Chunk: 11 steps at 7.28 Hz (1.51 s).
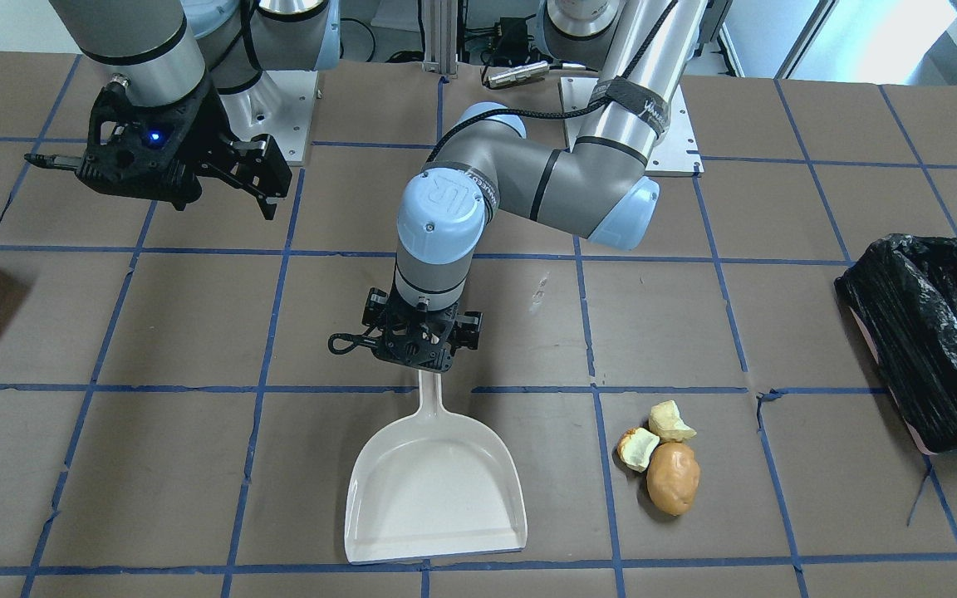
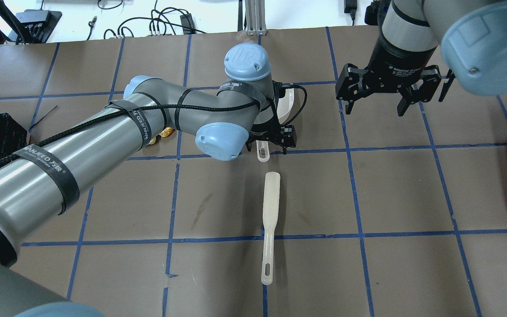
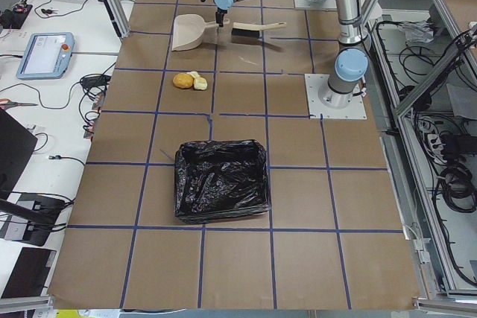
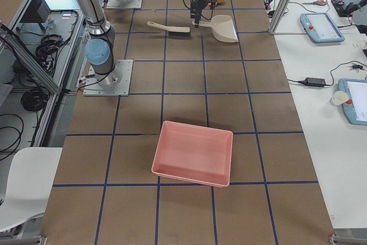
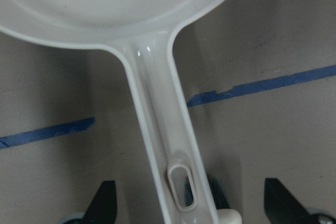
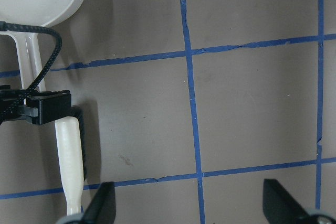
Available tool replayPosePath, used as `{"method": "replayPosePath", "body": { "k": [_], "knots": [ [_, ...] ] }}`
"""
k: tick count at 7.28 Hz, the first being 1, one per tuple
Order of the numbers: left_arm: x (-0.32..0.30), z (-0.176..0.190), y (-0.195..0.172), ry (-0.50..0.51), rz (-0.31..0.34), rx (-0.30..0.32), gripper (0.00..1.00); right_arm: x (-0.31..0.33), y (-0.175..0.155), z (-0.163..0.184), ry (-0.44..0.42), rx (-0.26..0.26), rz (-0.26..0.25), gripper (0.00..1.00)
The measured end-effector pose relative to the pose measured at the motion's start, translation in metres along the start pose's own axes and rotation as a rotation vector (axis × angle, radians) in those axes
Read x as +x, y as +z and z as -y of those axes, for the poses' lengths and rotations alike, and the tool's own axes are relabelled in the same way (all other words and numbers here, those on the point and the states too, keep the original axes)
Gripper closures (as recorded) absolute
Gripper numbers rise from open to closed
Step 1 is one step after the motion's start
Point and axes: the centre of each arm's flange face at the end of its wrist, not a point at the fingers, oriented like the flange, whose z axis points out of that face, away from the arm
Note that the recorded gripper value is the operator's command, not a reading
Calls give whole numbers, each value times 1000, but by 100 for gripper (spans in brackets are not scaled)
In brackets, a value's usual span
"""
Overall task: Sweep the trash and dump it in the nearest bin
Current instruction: 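Grasp the white dustpan handle with the left gripper, then lift the dustpan with the left gripper and carry it toward the bread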
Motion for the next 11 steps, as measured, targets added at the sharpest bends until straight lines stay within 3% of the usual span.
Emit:
{"method": "replayPosePath", "body": {
  "k": [4,6,11],
  "knots": [
    [-10,-10,15,-7,71,4,12,0,-2,-1,2,5,1,0],
    [-10,-9,14,-13,73,16,20,-1,-3,-1,2,9,2,0],
    [-7,-7,11,-14,50,19,71,-1,-4,-1,2,12,3,0]
  ]
}}
